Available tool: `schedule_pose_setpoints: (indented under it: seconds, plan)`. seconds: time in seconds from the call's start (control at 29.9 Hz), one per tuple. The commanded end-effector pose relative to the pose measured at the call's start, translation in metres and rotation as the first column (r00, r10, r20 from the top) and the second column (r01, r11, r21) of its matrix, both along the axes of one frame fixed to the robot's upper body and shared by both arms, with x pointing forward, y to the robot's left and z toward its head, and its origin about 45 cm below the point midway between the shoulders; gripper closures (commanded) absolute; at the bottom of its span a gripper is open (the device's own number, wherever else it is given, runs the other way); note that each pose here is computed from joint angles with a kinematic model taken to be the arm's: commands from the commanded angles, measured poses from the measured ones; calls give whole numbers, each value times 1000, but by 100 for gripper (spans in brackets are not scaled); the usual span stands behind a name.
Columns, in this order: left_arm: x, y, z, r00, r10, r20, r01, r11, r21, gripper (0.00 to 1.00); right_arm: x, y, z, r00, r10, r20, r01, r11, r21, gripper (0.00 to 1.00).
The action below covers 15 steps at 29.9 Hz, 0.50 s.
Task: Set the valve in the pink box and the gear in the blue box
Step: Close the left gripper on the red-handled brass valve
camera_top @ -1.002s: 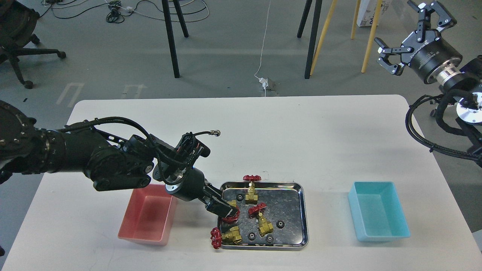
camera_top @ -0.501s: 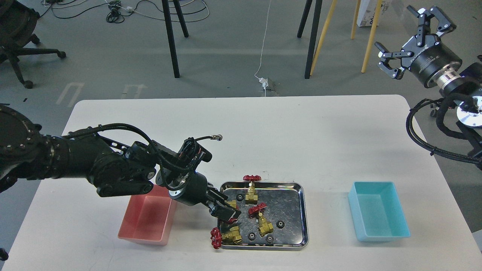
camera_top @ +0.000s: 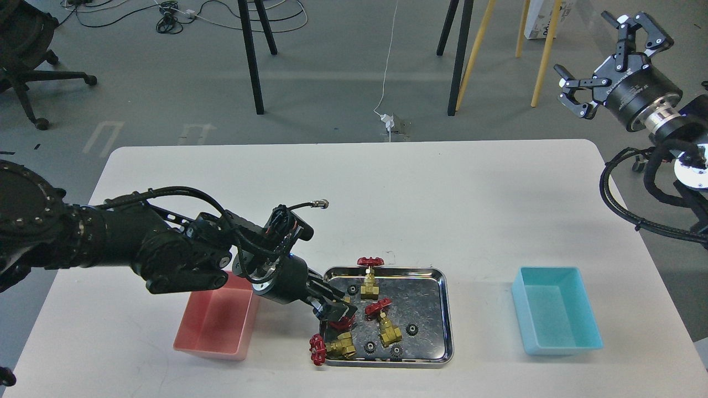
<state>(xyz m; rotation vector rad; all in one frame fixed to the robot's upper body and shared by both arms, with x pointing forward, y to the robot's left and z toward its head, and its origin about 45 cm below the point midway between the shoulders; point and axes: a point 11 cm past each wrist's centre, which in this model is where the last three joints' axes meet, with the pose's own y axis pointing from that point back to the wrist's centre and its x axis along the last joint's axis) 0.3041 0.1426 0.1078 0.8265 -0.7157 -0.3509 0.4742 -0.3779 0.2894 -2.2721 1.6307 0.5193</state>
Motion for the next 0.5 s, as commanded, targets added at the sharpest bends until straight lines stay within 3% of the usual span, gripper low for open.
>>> schedule_pose_setpoints:
  seconds: [0.0, 0.2, 0.47]
  plan:
    - [2, 0, 2, 1000, 4, 7, -4, 1000, -8, 66, -1, 1, -2, 1000, 2, -3, -2, 1000, 2, 1]
    - [3, -1, 3, 1000, 5, 26, -4, 1000, -22, 79, -1, 0, -2, 1000, 0, -3, 0, 1000, 2, 1]
    - [15, -2, 19, 998, 43, 50, -40, 997, -69, 83, 0, 0, 0, 1000, 0, 1, 0, 1000, 6, 1]
